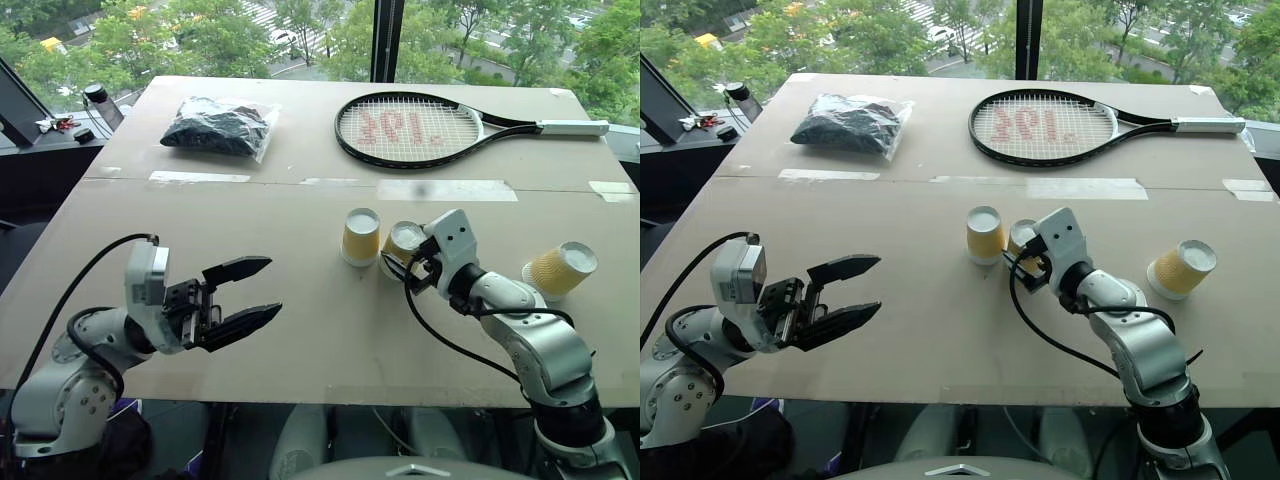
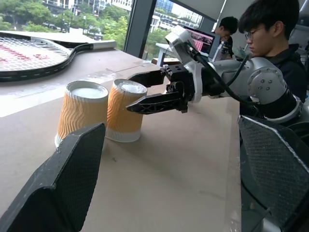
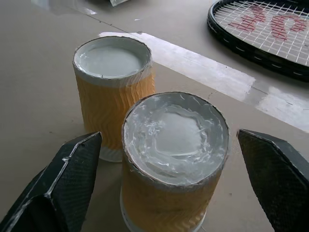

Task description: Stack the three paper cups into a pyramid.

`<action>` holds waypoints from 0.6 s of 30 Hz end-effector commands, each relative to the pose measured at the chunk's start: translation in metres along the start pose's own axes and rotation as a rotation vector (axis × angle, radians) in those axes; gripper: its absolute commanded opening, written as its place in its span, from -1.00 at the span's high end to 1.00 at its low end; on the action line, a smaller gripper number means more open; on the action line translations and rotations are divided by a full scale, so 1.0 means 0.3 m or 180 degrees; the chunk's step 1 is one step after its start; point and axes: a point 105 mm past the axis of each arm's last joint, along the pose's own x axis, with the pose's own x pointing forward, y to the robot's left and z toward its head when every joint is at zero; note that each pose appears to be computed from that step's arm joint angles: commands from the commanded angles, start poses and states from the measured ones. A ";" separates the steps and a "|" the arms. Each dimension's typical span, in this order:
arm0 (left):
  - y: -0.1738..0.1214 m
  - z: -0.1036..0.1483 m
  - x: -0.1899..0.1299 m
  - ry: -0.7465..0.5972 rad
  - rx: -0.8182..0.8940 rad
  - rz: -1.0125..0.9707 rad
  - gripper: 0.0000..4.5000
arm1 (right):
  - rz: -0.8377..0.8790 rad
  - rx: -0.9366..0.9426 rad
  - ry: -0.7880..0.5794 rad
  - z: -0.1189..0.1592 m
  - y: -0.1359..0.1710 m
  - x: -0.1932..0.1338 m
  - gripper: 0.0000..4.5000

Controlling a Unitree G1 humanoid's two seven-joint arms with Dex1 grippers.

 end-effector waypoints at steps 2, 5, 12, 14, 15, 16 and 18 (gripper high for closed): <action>-0.024 0.020 0.040 -0.0065 0.0023 -0.0254 -1.00 | 0.0137 -0.0100 -0.0528 0.130 -0.023 -0.119 -0.99; -0.025 0.021 0.056 -0.0078 0.0006 -0.0341 -1.00 | 0.0075 -0.0091 -0.0586 0.143 -0.058 -0.168 -0.99; -0.045 0.043 0.099 -0.0048 -0.0011 -0.0724 -1.00 | -0.1440 -0.0623 0.0080 0.037 -0.345 -0.366 -0.99; -0.049 0.046 0.105 -0.0044 -0.0009 -0.0794 -1.00 | -0.1763 -0.0627 0.0170 0.014 -0.399 -0.403 -0.99; -0.050 0.047 0.106 -0.0044 -0.0010 -0.0822 -1.00 | -0.1895 -0.0621 0.0201 0.004 -0.420 -0.418 -0.99; -0.049 0.048 0.107 -0.0043 -0.0011 -0.0849 -1.00 | -0.2054 -0.0569 0.0244 -0.014 -0.443 -0.435 -0.99; -0.048 0.050 0.106 -0.0037 0.0004 -0.0890 -1.00 | -0.2290 -0.0461 0.0316 -0.046 -0.473 -0.463 -0.99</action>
